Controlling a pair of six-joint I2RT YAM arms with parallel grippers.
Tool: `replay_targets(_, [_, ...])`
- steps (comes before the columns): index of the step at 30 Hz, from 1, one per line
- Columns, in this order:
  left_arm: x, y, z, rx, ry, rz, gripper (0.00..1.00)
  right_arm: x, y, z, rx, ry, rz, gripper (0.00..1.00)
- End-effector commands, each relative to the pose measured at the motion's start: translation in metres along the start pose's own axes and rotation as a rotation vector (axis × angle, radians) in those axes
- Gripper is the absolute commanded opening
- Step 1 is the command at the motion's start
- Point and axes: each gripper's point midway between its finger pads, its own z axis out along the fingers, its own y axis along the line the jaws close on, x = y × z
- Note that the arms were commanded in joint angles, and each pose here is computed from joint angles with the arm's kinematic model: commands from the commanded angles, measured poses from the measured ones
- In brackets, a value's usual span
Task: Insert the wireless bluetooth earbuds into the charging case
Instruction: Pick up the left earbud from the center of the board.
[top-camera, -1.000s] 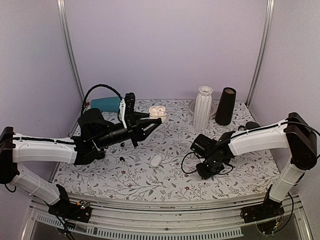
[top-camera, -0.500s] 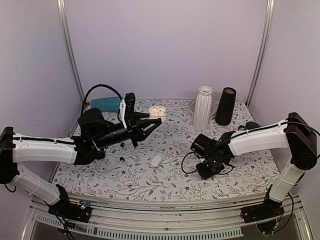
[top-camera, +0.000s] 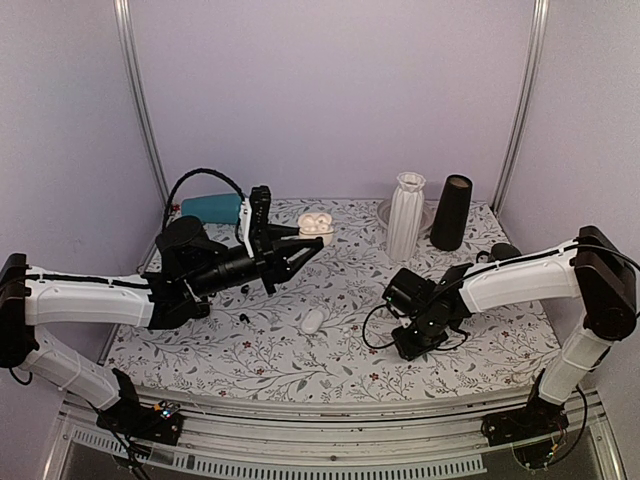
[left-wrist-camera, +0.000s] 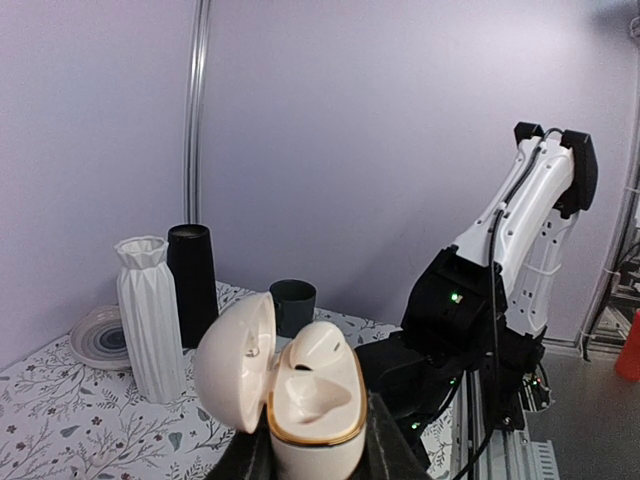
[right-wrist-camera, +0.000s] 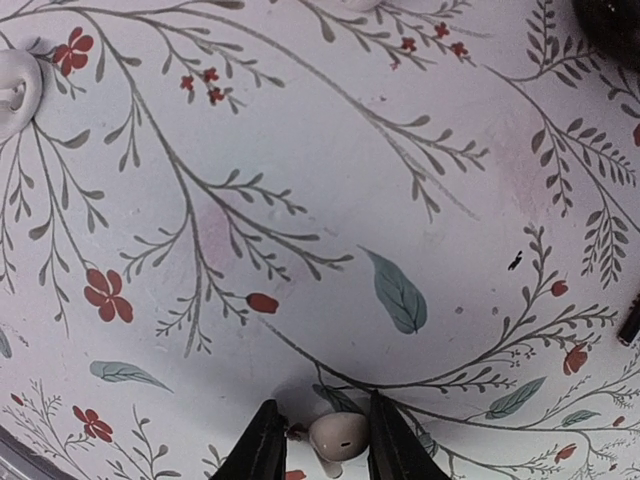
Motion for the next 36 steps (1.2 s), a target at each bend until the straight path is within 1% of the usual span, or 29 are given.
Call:
replay_targets(1, [-0.014, 0.003, 0.002, 0.001, -0.028, 0.016, 0.0, 0.019, 0.002, 0.004, -0.028, 0.052, -0.008, 0.3])
replay_targets(7, [-0.014, 0.002, 0.002, 0.003, -0.026, 0.015, 0.0, 0.023, -0.003, 0.008, -0.005, 0.071, -0.008, 0.28])
replay_targets(11, [-0.014, 0.003, 0.001, 0.001, -0.024, 0.015, 0.0, 0.025, -0.006, 0.009, 0.013, 0.08, -0.007, 0.24])
replay_targets(19, [-0.014, 0.003, 0.004, 0.005, -0.023, 0.014, 0.0, 0.031, -0.008, 0.015, 0.03, 0.114, -0.015, 0.22])
replay_targets(21, [-0.013, 0.002, 0.004, 0.006, -0.022, 0.012, 0.0, 0.033, -0.008, 0.016, 0.031, 0.12, -0.017, 0.2])
replay_targets(22, [-0.013, 0.003, 0.005, 0.005, -0.021, 0.011, 0.0, 0.034, -0.009, 0.016, 0.031, 0.122, -0.015, 0.15])
replay_targets(23, [-0.012, 0.003, 0.005, 0.005, -0.02, 0.011, 0.0, 0.034, -0.008, 0.016, 0.028, 0.122, -0.01, 0.13])
replay_targets(25, [-0.012, 0.003, 0.005, 0.005, -0.02, 0.011, 0.0, 0.031, -0.005, 0.015, 0.013, 0.111, -0.003, 0.11])
replay_targets(31, [-0.012, 0.004, 0.006, 0.003, -0.02, 0.012, 0.0, 0.015, -0.001, 0.01, -0.005, 0.052, 0.039, 0.11])
replay_targets(36, [-0.007, 0.007, 0.006, -0.013, -0.01, 0.012, 0.0, -0.005, 0.002, 0.001, -0.027, -0.029, 0.101, 0.1])
